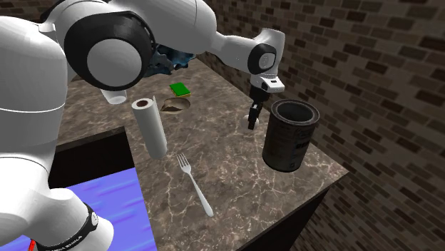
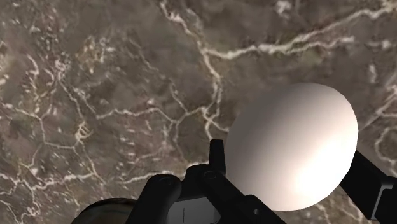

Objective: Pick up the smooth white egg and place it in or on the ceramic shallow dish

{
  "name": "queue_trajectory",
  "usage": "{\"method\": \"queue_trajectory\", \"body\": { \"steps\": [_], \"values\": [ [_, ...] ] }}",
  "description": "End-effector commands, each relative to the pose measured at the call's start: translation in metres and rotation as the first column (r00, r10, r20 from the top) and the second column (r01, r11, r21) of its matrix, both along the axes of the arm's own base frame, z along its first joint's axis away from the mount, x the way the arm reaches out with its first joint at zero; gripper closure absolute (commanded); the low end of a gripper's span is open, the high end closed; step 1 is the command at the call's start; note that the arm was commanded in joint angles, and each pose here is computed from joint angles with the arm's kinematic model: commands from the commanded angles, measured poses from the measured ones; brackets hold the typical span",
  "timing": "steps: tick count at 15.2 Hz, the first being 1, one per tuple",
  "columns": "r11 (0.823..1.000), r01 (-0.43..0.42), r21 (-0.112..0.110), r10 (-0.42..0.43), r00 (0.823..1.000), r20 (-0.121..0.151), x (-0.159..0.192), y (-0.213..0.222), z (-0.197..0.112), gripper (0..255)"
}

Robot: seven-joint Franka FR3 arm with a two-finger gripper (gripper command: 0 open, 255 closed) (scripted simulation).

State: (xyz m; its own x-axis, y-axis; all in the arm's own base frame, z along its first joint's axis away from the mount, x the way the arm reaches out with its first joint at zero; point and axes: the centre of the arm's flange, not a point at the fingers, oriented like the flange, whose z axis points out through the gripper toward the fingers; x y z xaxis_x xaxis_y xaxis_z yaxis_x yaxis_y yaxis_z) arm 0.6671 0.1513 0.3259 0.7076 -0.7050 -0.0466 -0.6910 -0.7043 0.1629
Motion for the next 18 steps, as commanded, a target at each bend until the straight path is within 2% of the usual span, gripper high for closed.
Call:
{"method": "queue_trajectory", "body": {
  "steps": [1, 7, 18],
  "values": [
    [1.0, 0.0, 0.0, 0.0, 1.0, -0.001, 0.0, 0.0, 0.0, 255],
    [1.0, 0.0, 0.0, 0.0, 1.0, -0.001, 0.0, 0.0, 0.0, 255],
    [1.0, 0.0, 0.0, 0.0, 1.0, -0.001, 0.0, 0.0, 0.058, 255]
  ]
}}
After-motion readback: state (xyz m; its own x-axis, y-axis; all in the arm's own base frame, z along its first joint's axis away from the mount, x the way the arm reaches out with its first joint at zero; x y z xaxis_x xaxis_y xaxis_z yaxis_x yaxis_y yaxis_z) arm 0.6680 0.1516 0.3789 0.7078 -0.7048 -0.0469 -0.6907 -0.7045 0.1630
